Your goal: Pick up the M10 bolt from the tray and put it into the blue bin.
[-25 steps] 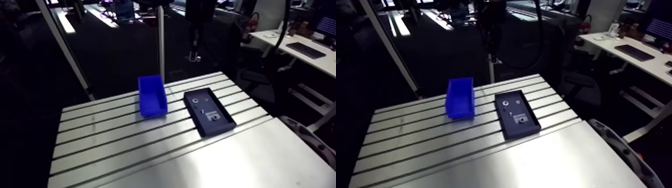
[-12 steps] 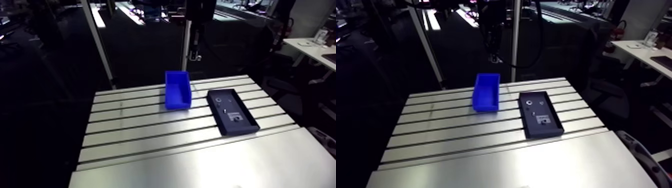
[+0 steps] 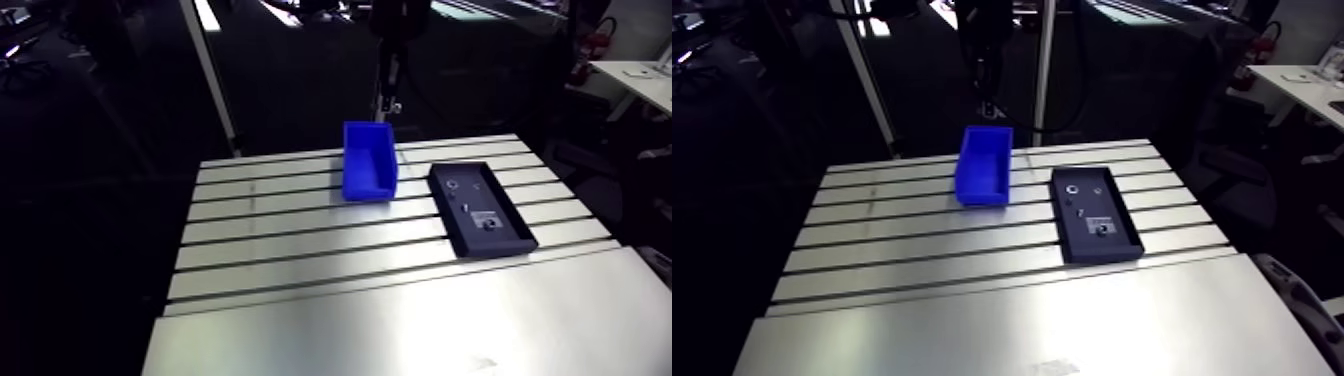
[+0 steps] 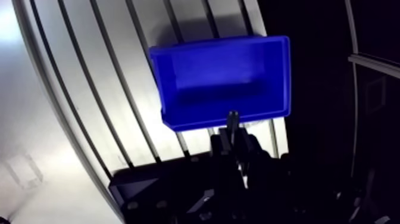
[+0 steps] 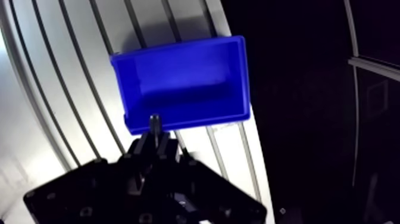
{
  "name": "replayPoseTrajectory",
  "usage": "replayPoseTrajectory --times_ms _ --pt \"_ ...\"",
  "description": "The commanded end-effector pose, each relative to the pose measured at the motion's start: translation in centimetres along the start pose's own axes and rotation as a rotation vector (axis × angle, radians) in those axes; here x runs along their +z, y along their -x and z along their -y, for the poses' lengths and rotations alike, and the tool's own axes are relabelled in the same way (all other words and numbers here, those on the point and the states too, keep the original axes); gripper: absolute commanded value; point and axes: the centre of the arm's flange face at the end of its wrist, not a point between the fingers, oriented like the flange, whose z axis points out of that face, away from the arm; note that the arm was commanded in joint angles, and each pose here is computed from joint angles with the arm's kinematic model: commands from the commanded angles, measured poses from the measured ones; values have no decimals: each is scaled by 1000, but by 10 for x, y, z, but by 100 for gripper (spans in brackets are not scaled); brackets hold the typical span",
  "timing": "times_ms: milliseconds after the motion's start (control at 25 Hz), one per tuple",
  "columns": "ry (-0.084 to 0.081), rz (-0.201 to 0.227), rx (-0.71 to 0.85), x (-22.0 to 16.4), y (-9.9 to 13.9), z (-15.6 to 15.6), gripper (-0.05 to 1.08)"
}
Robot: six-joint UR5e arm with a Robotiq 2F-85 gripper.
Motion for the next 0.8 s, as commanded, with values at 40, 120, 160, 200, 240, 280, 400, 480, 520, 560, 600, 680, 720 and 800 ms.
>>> replayPoseTrajectory --times_ms 40,120,160,200,240,280,400,480,520,560,600,680,720,800 --pt "-4 0 -13 20 -8 -5 105" --pt "-9 2 -15 27 -9 -7 104" --pt "-7 2 -15 28 -9 -7 104" --pt "-7 2 -13 30 -8 -8 104" --pt "-16 3 -14 36 -8 -9 104" --pt "-21 4 -14 39 -8 -9 104" --pt "-30 5 -14 45 -9 -10 104" --pt "-47 7 -14 56 -9 -12 104" --pt "-50 8 -13 58 -9 -12 104" --pt "-56 9 -13 62 -9 -12 104" --pt "-54 9 -13 66 -10 -14 104" --pt "-29 5 -12 69 -10 -18 104" --pt "-27 5 -12 74 -10 -20 104" --pt "-29 5 -12 78 -11 -20 104"
